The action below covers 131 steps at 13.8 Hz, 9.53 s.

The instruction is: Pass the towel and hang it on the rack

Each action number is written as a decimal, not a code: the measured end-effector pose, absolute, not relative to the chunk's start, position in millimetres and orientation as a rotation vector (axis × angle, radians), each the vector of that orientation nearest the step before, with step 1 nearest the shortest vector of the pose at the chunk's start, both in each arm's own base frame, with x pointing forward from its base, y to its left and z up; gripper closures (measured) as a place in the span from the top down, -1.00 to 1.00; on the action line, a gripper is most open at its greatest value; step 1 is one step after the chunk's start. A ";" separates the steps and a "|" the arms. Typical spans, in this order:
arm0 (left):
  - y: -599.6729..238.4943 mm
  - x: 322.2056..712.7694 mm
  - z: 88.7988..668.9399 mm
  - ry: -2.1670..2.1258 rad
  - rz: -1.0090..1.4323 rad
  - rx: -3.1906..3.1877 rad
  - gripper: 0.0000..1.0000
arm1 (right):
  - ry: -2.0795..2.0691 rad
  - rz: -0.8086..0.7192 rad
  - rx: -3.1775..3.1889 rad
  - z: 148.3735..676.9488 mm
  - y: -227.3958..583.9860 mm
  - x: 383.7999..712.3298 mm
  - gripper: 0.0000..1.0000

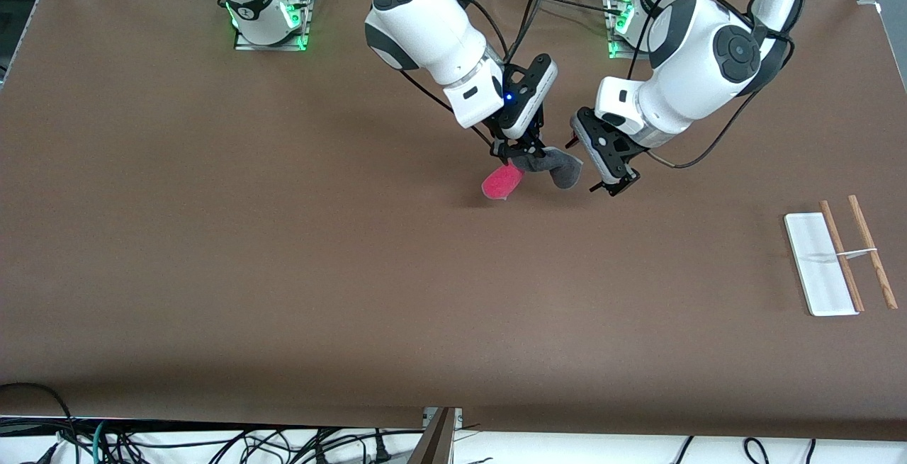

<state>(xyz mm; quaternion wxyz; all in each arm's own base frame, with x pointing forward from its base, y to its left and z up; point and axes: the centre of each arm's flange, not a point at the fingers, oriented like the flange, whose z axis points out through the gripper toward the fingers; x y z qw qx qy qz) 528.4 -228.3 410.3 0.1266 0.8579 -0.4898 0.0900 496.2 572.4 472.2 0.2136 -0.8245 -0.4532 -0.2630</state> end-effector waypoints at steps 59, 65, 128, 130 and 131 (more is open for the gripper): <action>296.1 610.6 469.0 -1.587 0.324 2.730 -0.96 | -0.157 0.173 -3.234 619.0 5.2 579.9 1.00; 376.7 587.5 437.2 -1.565 0.321 2.731 -0.96 | -0.109 0.241 -3.228 620.1 -13.4 570.9 1.00; 13.9 523.7 644.4 0.060 0.060 3.187 1.00 | -0.208 0.231 -3.219 615.7 -4.3 579.1 1.00; 17.3 535.3 636.6 0.065 0.036 3.182 1.00 | -0.208 0.232 -3.219 615.5 -4.3 579.3 1.00; 19.3 538.2 633.8 0.069 0.025 3.181 1.00 | -0.208 0.232 -3.219 615.4 -4.3 579.3 1.00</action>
